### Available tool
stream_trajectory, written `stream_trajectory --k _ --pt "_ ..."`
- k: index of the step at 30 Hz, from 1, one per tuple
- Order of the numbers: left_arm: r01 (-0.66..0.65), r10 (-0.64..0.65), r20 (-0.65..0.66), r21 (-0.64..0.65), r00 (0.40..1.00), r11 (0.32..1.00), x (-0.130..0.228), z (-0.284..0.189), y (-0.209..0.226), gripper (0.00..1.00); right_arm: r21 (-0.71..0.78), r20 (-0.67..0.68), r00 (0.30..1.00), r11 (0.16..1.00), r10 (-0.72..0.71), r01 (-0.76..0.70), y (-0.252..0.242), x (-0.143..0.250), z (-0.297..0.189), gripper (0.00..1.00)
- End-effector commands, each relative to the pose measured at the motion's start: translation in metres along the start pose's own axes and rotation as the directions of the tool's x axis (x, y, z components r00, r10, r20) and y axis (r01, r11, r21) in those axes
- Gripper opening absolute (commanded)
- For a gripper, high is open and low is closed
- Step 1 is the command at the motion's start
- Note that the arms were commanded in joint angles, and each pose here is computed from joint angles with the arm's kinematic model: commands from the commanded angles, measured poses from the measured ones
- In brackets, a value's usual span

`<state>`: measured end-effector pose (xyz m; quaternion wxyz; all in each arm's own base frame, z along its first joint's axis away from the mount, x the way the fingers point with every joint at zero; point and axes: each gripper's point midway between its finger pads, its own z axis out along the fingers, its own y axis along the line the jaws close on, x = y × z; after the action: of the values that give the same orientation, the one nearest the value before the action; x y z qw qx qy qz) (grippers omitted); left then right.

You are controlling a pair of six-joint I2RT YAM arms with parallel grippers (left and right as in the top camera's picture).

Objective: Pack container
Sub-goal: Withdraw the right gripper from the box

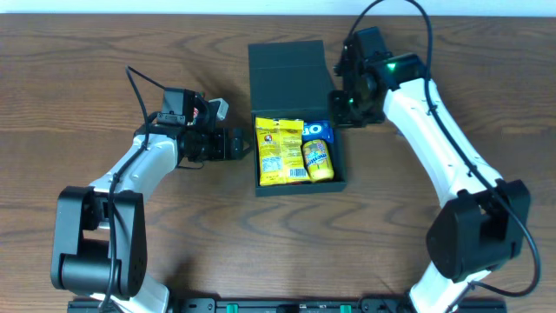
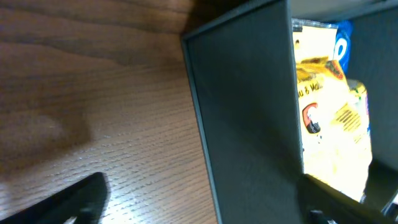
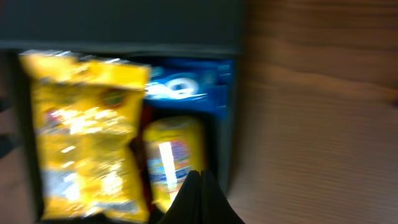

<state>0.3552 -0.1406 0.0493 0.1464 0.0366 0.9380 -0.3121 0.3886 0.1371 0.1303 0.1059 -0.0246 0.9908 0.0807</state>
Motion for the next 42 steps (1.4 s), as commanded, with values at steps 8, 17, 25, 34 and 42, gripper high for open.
stream_trajectory --k 8,17,25,34,42 --pt "-0.019 0.02 0.006 -0.044 1.0 0.999 -0.001 0.002 0.009 0.06 0.178 -0.141 0.983 0.98 0.117 -0.092 -0.054 0.059 0.044 0.02" --pt "-0.03 0.031 0.025 -0.053 0.999 0.998 -0.008 0.0 0.008 0.06 0.002 -0.294 0.956 1.0 0.0 0.001 -0.015 0.108 0.067 0.02" --pt "-0.03 0.031 0.025 -0.053 0.999 0.998 -0.008 0.0 0.008 0.06 -0.031 -0.316 0.947 0.998 -0.063 0.056 0.007 0.12 0.068 0.02" --pt "-0.028 0.029 0.022 -0.053 0.999 0.998 -0.007 0.0 0.008 0.06 -0.003 -0.308 0.949 0.997 -0.072 0.074 0.004 0.119 0.069 0.01" --pt "-0.026 0.027 0.018 -0.053 0.999 0.998 -0.006 0.001 0.009 0.06 0.096 -0.121 0.992 0.995 0.032 -0.02 -0.04 0.053 0.052 0.02"
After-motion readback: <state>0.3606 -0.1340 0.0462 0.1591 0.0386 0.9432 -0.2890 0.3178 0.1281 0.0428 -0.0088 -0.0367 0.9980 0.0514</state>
